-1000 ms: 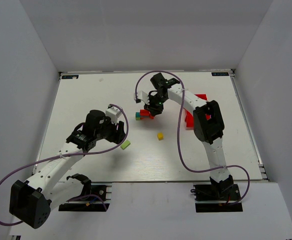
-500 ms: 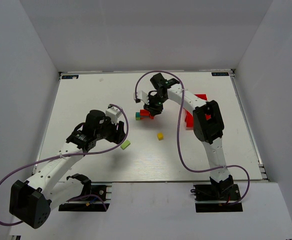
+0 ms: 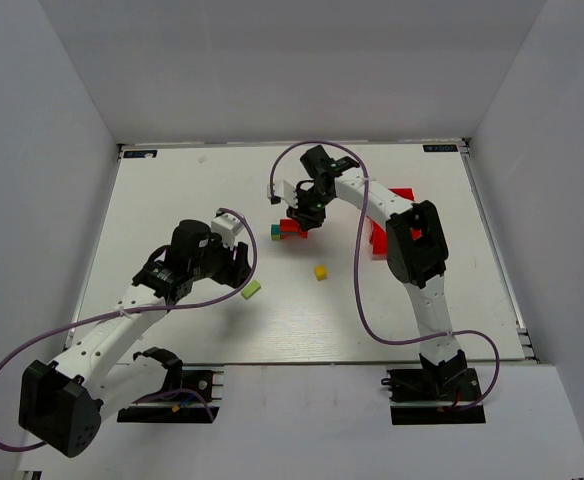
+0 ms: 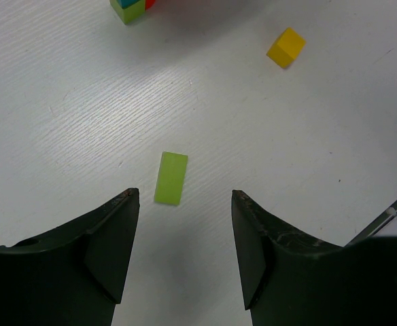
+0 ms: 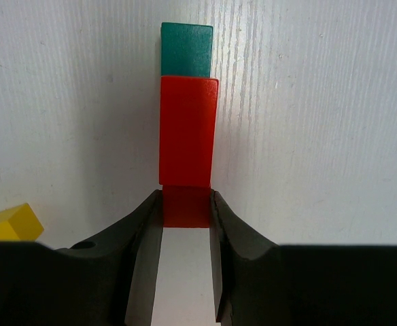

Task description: Build the wood block tower

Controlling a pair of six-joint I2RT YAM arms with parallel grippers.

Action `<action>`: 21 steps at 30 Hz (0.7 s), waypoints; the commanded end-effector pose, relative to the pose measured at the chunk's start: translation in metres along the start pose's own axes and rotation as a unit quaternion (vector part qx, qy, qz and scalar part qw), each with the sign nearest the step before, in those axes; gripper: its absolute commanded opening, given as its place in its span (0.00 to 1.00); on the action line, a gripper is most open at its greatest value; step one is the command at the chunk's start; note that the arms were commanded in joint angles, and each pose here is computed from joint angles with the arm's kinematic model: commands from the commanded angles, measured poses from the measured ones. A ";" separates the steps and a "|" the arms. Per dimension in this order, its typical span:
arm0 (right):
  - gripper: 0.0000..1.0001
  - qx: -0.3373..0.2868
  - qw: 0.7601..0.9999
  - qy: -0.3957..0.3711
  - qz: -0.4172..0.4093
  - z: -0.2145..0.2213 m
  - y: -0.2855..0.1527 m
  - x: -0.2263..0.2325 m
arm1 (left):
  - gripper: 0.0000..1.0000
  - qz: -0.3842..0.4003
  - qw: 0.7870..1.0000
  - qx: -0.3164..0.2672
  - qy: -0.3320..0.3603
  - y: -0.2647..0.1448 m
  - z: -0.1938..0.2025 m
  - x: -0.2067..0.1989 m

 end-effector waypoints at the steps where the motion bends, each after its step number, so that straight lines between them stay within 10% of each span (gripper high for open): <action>1: 0.12 -0.016 1.000 -0.007 0.003 -0.010 0.000 -0.002 | 0.67 0.009 1.000 -0.019 0.009 -0.004 -0.005 -0.003; 21: 0.17 -0.013 1.000 -0.006 0.001 -0.008 0.004 -0.003 | 0.67 0.009 1.000 -0.019 0.009 -0.004 -0.005 -0.003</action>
Point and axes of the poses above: each gripper's point midway between its finger pads, its own y axis out along the fingers, its own x axis along the line the jaws close on, z = x × y, the point moved 8 cm from there along -y, back along the fingers, and after that the axes turned 5 degrees about y, right-handed, at the moved point
